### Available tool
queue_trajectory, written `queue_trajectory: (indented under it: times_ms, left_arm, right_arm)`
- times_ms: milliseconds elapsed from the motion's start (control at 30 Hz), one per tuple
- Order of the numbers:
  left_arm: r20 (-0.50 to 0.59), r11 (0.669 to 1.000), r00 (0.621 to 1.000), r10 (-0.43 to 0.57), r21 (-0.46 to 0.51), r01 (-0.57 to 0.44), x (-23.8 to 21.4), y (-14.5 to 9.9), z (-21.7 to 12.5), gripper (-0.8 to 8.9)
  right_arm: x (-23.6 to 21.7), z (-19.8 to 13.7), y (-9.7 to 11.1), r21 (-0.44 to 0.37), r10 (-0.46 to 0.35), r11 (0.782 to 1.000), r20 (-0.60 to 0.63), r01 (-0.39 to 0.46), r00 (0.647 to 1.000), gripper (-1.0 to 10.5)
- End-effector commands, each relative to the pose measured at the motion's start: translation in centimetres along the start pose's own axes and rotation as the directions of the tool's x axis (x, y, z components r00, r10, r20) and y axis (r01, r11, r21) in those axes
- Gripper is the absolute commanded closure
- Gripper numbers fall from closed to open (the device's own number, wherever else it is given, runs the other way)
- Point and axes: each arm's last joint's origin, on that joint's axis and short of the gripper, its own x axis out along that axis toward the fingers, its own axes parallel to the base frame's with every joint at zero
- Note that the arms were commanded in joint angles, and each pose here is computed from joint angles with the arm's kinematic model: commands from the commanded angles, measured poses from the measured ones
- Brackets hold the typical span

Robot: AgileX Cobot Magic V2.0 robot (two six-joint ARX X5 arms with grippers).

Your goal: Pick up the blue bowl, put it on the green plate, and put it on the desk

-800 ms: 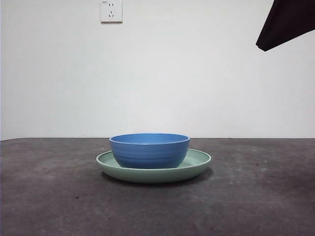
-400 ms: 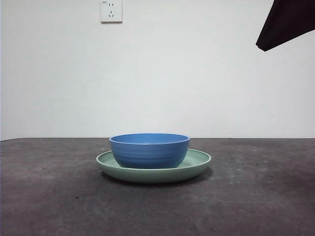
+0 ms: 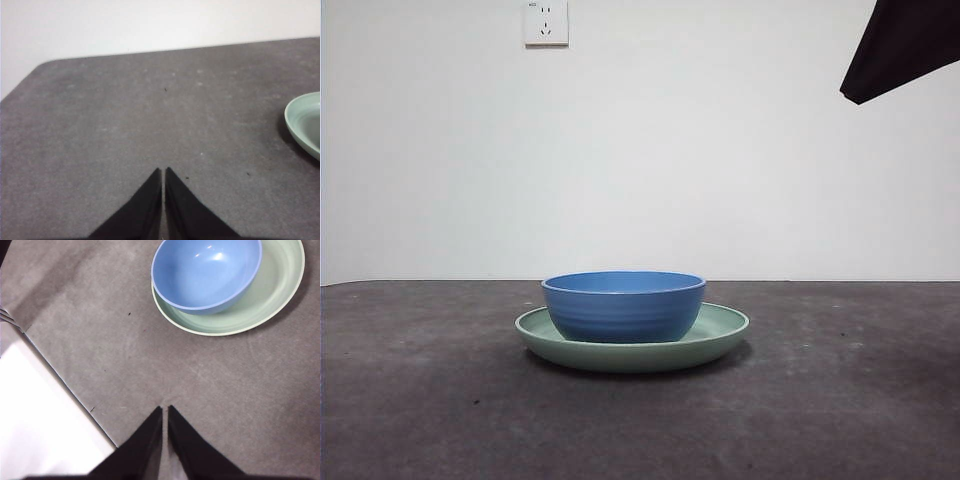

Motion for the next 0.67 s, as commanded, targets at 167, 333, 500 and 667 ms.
queue_trajectory:
  times_ms: [167, 333, 500, 667]
  left_arm:
    - [-0.017, 1.000, 1.000, 0.002, -0.009, -0.002, 0.25, -0.02, -0.76, 8.03]
    - [-0.017, 1.000, 1.000, 0.002, -0.015, -0.002, 0.25, -0.02, -0.76, 8.03]
    - [-0.017, 1.000, 1.000, 0.002, -0.015, -0.002, 0.25, -0.02, -0.76, 8.03]
    - [-0.018, 1.000, 1.000, 0.002, -0.015, -0.002, 0.25, -0.02, -0.76, 8.03]
  right_arm:
    - [-0.01, 0.23, 0.14, -0.019, 0.008, 1.000, 0.009, -0.008, 1.000, 9.3]
    - [-0.01, 0.23, 0.14, -0.019, 0.008, 1.000, 0.009, -0.008, 1.000, 9.3]
    - [-0.01, 0.23, 0.14, -0.019, 0.008, 1.000, 0.009, -0.008, 1.000, 9.3]
    - [-0.01, 0.23, 0.14, -0.019, 0.008, 1.000, 0.009, -0.008, 1.000, 9.3]
